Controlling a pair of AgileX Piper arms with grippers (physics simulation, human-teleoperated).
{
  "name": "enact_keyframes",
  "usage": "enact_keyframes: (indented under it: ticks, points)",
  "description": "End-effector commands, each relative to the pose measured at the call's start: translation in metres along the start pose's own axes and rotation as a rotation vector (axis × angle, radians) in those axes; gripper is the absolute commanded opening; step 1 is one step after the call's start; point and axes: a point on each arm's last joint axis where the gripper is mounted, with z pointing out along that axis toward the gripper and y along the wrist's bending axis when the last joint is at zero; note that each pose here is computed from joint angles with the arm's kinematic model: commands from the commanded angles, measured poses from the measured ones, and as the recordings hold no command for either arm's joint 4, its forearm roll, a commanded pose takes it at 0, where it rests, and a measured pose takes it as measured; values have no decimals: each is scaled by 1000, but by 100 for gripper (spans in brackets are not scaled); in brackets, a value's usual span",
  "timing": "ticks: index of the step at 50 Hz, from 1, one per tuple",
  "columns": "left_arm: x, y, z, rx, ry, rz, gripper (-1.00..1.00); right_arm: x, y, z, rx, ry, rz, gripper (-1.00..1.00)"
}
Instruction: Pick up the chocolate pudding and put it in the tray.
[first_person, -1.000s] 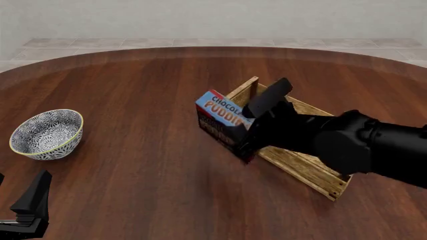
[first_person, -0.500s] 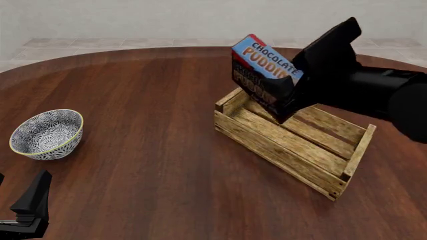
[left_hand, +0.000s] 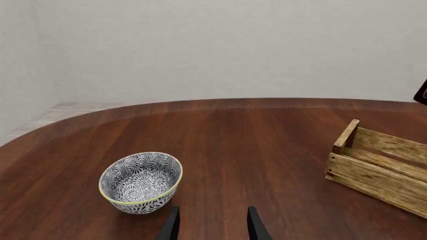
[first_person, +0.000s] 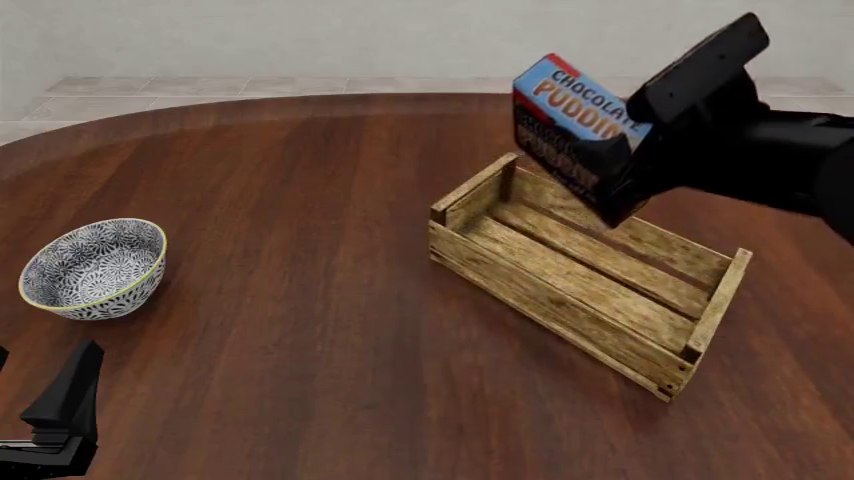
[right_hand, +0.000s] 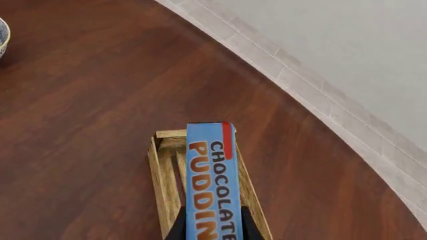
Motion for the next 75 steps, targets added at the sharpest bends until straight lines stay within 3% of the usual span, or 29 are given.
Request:
enact_keyframes:
  ticks: [1, 14, 21, 42, 75]
  points:
    - [0, 0, 0, 0, 0, 0, 100, -2, -11, 7, 29, 19, -4, -100]
    - [0, 0, 0, 0, 0, 0, 100, 9, -13, 31, 38, 41, 57, -100]
    - [0, 0, 0, 0, 0, 0, 100, 12, -17, 43, 49, 48, 155, -100]
    - [0, 0, 0, 0, 0, 0, 100, 50, -13, 71, 63, 104, 176, -100]
    - [0, 0, 0, 0, 0, 0, 100, 78, -8, 88, 70, 143, 215, -100]
